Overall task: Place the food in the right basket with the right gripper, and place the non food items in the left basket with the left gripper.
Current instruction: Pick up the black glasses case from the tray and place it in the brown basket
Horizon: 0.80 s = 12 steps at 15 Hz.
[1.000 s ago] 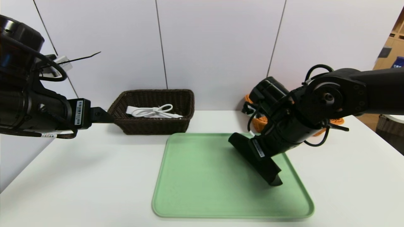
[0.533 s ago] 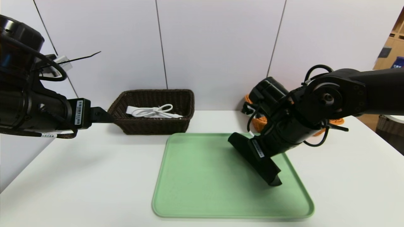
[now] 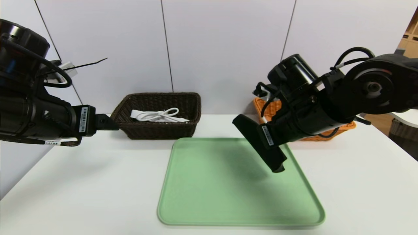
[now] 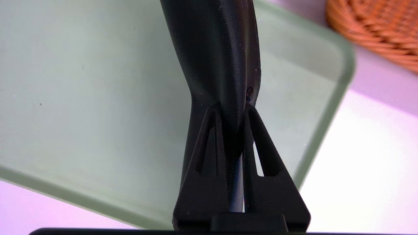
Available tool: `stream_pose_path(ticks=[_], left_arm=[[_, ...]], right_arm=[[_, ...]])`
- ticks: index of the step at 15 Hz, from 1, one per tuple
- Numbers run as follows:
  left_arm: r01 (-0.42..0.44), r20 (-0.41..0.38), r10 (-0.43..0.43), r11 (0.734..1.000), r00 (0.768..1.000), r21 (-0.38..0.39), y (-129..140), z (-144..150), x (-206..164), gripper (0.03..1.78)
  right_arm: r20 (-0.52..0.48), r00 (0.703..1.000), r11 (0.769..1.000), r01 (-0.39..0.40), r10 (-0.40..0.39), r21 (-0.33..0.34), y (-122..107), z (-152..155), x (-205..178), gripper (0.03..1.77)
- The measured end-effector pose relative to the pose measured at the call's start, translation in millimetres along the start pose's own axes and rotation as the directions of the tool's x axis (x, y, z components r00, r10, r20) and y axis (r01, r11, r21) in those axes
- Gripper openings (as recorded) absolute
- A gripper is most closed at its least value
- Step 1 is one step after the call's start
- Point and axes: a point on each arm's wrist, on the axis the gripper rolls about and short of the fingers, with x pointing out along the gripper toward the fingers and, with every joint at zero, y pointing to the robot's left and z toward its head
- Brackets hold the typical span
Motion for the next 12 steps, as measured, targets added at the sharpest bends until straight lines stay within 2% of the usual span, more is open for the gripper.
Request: stream_pose_path(ticks=[3,5,9,12], left_arm=[[-0.004,-0.012,0.004,1.000,1.000,0.003,0,-3,2,1.69],[-0.006,-0.021,0.006,1.000,1.000,0.004,0,-5,3,1.69],[-0.015,-0.046,0.015,1.000,0.999,0.008,2,-12,5,1.69],[-0.021,-0.060,0.022,1.000,0.998,0.010,5,-20,3,1.69]], right_arm=[[0.140,0.990,0.999,0.005,0.000,-0.034,6,12,-14,0.19],[0.251,0.968,0.999,0.006,0.004,-0.040,10,27,-25,0.19],[0.385,0.923,0.998,0.031,-0.010,-0.051,16,63,-37,0.19],[0.468,0.884,0.995,0.048,-0.001,-0.090,29,88,-22,0.19]])
